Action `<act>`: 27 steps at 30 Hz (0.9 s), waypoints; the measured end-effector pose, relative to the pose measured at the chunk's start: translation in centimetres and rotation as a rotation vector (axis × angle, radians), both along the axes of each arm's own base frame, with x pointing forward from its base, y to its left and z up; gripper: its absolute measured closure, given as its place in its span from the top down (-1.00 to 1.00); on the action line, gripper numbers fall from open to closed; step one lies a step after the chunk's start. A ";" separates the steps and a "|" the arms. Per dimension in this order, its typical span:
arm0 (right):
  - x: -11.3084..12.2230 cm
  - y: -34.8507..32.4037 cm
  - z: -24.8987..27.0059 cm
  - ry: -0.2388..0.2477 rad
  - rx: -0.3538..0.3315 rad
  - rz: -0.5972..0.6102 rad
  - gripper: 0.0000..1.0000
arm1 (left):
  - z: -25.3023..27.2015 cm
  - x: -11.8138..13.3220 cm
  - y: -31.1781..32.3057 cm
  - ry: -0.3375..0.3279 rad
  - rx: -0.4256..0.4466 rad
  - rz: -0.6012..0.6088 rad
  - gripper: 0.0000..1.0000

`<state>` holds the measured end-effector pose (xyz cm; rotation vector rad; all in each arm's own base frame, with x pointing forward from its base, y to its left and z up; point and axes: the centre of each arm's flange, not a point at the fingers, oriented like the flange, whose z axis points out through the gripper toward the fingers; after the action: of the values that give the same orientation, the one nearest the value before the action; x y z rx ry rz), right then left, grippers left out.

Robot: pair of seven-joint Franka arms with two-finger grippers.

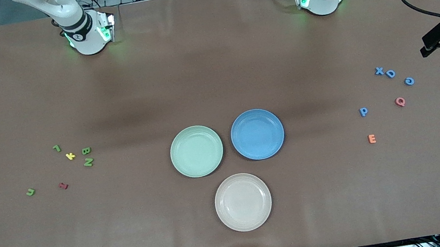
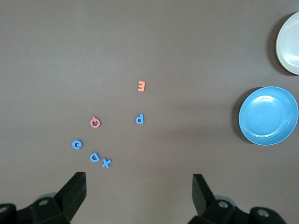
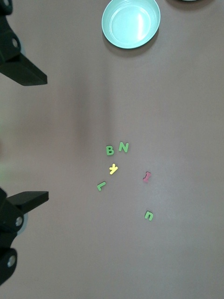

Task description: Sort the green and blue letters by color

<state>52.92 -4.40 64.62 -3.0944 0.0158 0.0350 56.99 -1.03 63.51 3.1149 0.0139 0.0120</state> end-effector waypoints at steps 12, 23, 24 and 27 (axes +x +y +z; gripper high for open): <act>0.0 0.0 0.0 0.000 0.000 0.000 1.00 | 0.0 0.0 0.0 0.001 0.000 0.000 1.00; 0.0 0.0 -0.1 0.004 0.000 0.000 1.00 | 0.0 0.0 0.0 0.001 0.000 0.003 1.00; 0.0 0.0 -0.1 0.005 0.000 0.000 1.00 | 0.0 0.0 0.0 0.001 0.000 0.008 1.00; 0.0 0.0 -0.4 0.011 0.001 0.000 1.00 | 0.0 0.0 -0.1 0.001 0.000 0.017 1.00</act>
<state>52.88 -4.39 64.25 -3.0933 0.0159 0.0515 56.99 -1.11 63.48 3.1147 0.0398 0.0107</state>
